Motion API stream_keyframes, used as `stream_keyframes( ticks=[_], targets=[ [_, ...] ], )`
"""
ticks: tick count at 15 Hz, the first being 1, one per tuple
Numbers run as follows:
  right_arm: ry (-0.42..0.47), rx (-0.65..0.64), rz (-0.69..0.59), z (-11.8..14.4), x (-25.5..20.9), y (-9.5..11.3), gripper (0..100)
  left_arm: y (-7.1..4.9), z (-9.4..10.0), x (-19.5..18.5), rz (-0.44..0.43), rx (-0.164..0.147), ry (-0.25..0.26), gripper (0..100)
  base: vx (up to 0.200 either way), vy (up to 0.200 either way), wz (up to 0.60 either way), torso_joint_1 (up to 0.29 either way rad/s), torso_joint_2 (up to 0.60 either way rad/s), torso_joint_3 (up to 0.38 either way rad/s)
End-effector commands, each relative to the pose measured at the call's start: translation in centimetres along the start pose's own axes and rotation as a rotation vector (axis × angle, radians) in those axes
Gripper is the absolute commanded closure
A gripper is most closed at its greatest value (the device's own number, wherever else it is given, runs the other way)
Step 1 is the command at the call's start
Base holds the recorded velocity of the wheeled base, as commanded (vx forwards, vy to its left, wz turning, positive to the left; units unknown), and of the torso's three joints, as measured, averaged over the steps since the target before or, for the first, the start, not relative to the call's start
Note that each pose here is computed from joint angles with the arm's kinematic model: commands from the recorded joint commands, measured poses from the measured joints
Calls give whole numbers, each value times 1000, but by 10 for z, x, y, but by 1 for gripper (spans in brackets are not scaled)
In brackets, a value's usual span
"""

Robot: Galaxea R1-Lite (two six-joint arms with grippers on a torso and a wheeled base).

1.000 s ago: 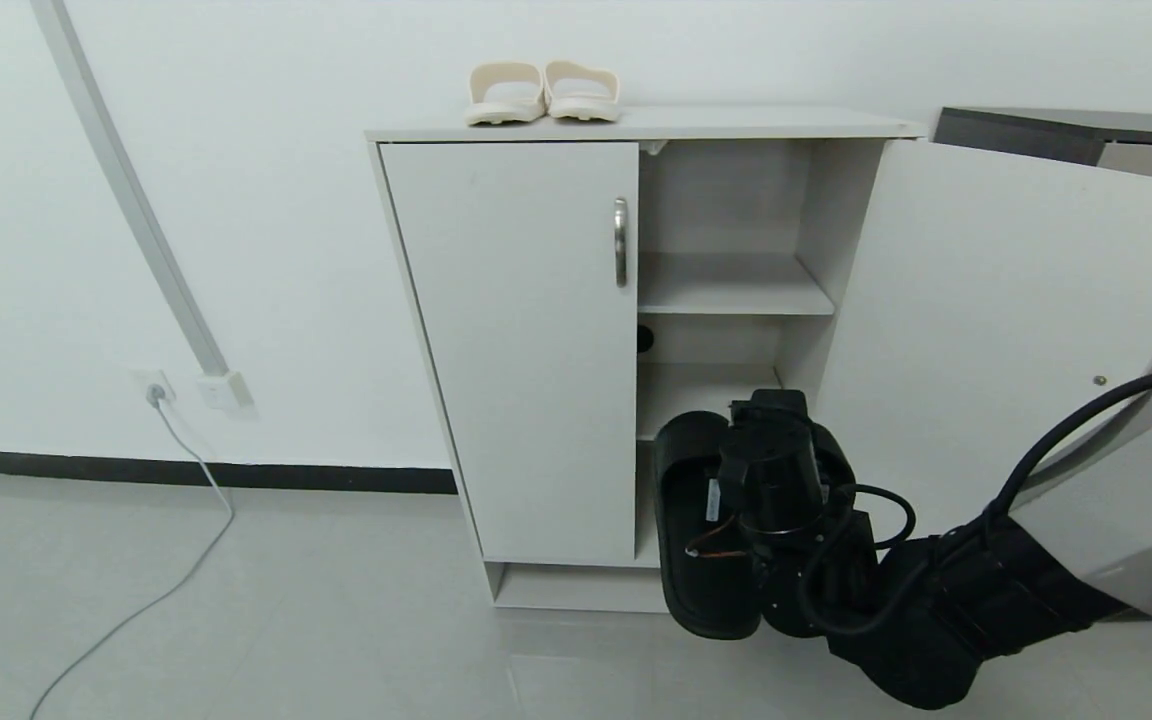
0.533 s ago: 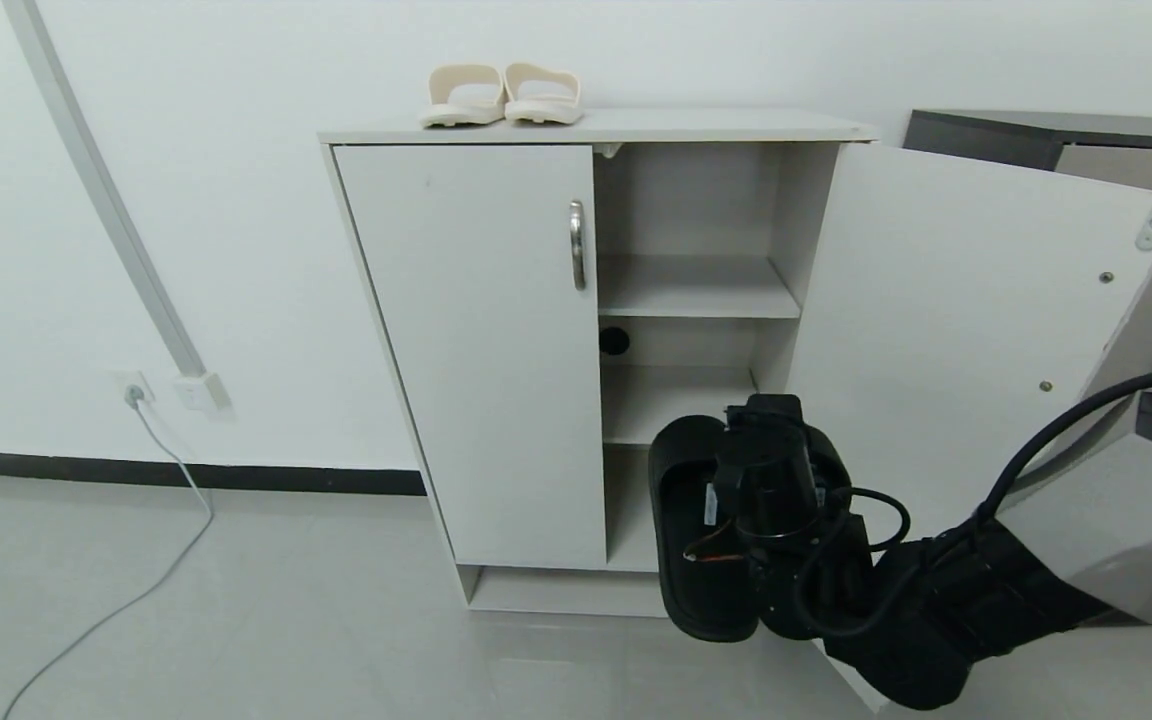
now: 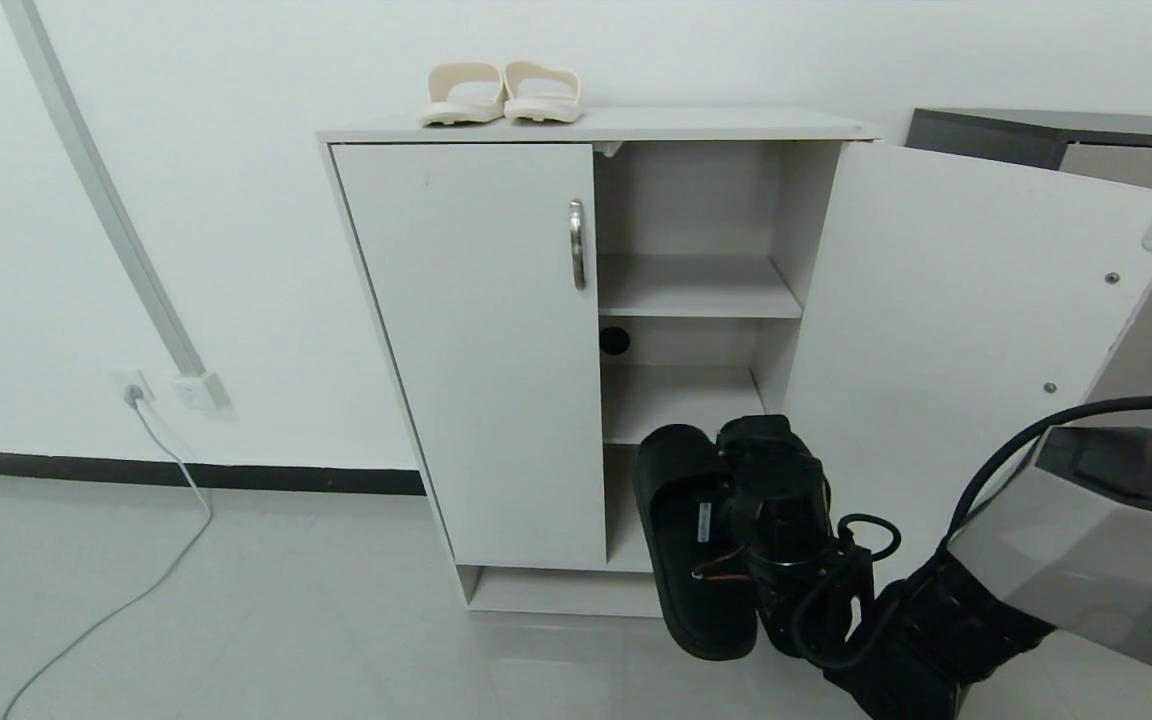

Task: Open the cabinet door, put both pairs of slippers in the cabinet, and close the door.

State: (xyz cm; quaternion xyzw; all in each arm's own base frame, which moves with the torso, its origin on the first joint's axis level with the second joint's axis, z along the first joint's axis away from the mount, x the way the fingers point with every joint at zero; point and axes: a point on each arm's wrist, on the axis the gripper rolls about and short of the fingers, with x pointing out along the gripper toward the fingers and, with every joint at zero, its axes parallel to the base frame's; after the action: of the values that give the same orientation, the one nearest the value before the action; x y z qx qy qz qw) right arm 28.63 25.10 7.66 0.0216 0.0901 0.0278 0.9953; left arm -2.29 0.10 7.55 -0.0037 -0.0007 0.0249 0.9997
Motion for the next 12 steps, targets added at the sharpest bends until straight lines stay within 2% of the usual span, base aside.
stream_keyframes(
  ticks=[1, 4, 9, 12],
  targets=[
    [29, -32, -4, -15, 2, -3, 100, 0, 0, 0, 1, 0, 1, 100, 0, 0, 0, 0, 0, 0],
    [45, -45, -7, -26, 7, -2, 100, 0, 0, 0, -1, 1, 1, 100, 0, 0, 0, 0, 0, 0],
    [40, -42, -4, -24, 10, 1, 100, 0, 0, 0, -4, 1, 3, 100, 0, 0, 0, 0, 0, 0],
    [30, -34, -9, -22, 14, 1, 100, 0, 0, 0, -4, 3, 3, 100, 0, 0, 0, 2, 2, -159]
  ],
)
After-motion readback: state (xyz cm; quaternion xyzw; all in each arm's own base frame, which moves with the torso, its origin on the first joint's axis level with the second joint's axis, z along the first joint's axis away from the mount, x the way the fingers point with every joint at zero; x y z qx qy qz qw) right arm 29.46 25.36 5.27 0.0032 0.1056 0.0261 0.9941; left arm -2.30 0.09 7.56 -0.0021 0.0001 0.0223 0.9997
